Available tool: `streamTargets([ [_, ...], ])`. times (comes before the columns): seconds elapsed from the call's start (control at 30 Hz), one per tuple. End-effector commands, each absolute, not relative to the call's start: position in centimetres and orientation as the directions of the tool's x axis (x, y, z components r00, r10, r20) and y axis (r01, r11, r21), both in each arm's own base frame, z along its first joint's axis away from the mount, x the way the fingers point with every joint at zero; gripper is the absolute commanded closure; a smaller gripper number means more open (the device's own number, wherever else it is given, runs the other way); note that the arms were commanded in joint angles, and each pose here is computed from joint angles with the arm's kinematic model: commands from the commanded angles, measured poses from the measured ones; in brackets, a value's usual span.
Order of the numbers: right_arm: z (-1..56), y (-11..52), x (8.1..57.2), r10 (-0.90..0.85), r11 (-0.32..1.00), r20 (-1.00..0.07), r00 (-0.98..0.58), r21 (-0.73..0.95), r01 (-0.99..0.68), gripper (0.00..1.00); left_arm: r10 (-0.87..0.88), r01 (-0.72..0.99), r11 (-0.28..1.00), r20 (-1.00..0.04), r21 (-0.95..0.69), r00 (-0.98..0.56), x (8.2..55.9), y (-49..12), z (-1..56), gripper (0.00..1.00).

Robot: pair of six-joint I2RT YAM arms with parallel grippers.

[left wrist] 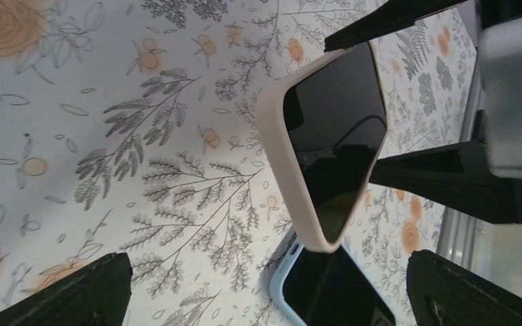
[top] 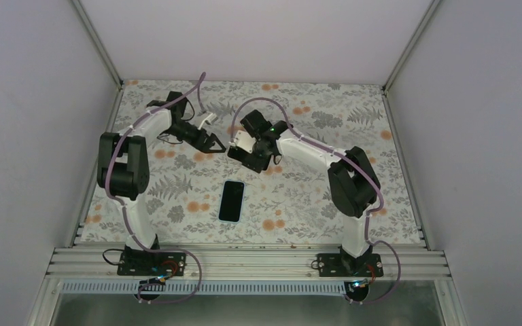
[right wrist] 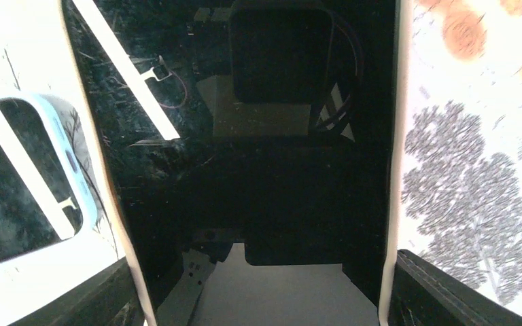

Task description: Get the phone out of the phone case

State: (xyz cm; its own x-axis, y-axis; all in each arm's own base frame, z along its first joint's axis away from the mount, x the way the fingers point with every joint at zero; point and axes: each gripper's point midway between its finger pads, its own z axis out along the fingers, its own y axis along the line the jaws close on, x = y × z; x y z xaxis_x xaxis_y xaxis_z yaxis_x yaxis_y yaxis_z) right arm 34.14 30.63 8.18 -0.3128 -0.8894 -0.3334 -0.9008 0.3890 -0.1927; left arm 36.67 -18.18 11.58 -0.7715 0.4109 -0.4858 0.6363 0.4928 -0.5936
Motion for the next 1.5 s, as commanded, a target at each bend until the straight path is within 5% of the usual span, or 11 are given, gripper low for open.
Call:
streamTargets([
  [0.0, 12.9, 33.4, 35.8, -0.850, 0.411, -0.455, -0.266, -0.256, -0.875, 0.30, 0.407, 0.617, 0.437, -0.468, -0.654, -0.784, 36.1, -19.9, 12.3, 0.01],
  [0.2, 13.8, 36.0, 36.2, -0.846, 0.393, -0.479, -0.234, -0.262, -0.881, 0.30, 0.397, 0.599, 0.419, -0.455, -0.682, -0.797, 36.7, -21.2, 12.3, 0.07],
  [0.6, 12.9, 37.6, 36.4, -0.853, 0.383, -0.470, -0.228, -0.265, -0.885, 0.30, 0.405, 0.605, 0.350, -0.467, -0.715, -0.786, 35.9, -21.7, 13.4, 0.41],
  [0.77, 12.5, 37.4, 36.3, -0.855, 0.384, -0.464, -0.231, -0.268, -0.884, 0.29, 0.408, 0.614, 0.334, -0.478, -0.715, -0.778, 35.5, -21.7, 14.1, 0.66],
  [0.83, 12.1, 37.1, 36.2, -0.861, 0.382, -0.451, -0.235, -0.267, -0.885, 0.28, 0.410, 0.619, 0.326, -0.482, -0.715, -0.774, 35.4, -21.7, 14.3, 0.69],
  [1.07, 12.2, 36.4, 35.1, -0.870, 0.355, -0.440, -0.222, -0.247, -0.902, 0.06, 0.422, 0.649, 0.285, -0.515, -0.706, -0.746, 34.9, -21.8, 15.2, 0.97],
  [1.47, 17.7, 27.4, 31.1, -0.754, 0.272, -0.613, -0.236, 0.036, -0.962, 0.00, 0.539, 0.848, 0.256, -0.660, -0.464, -0.523, 33.6, -21.4, 17.9, 0.98],
])
